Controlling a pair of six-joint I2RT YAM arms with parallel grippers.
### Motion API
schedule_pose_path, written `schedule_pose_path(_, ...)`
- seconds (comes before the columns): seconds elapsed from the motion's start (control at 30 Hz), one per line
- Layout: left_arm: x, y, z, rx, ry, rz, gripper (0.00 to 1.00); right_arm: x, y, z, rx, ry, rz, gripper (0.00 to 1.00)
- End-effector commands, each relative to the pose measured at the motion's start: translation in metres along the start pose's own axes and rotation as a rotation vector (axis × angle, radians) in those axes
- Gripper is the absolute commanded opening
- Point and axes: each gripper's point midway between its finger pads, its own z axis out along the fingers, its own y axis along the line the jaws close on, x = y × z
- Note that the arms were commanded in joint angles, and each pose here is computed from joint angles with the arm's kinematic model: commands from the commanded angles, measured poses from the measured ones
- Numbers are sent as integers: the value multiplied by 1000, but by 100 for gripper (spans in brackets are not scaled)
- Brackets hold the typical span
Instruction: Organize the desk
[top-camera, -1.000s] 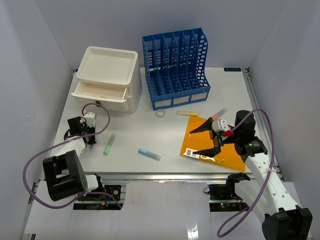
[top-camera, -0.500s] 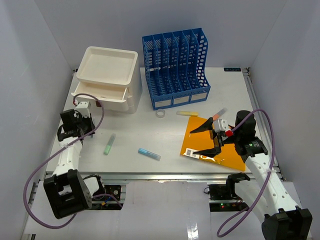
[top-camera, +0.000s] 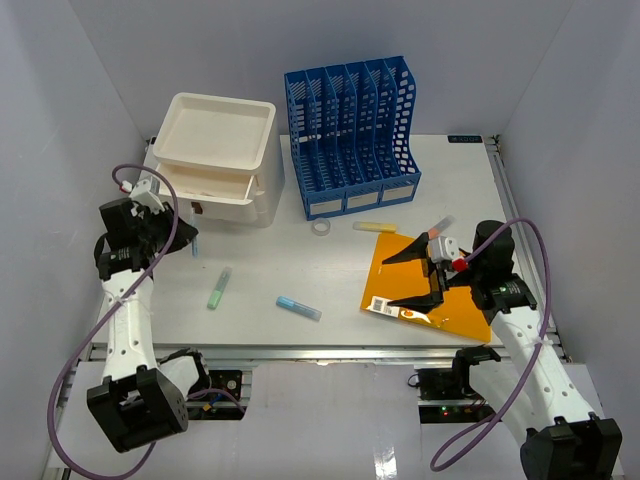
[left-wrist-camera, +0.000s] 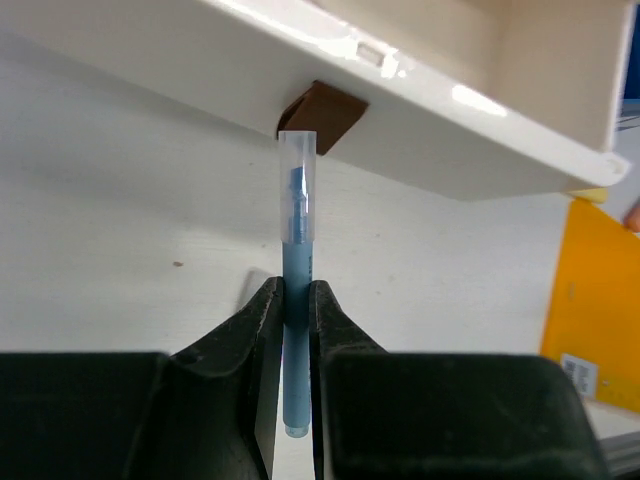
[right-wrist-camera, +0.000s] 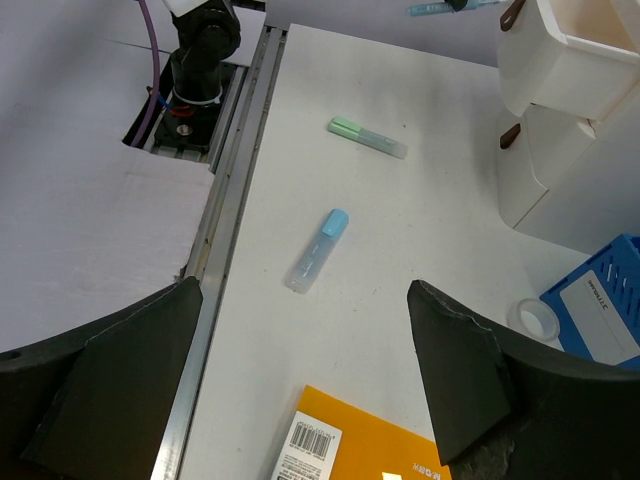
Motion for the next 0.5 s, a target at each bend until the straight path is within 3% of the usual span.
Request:
schedule_pose_path(0.0,7,-31,-8,137,27,-155,0,-3,-2,-3,3,-9,-18,90)
schedule_pose_path(0.23,17,-72,-23,352,-9,-295,0,0,-6,-4,18,-3,-6,91)
schedule_pose_path(0.47,-38,-122,-58,563,-176,-381,0,7,-14,-7,52,16,12,91)
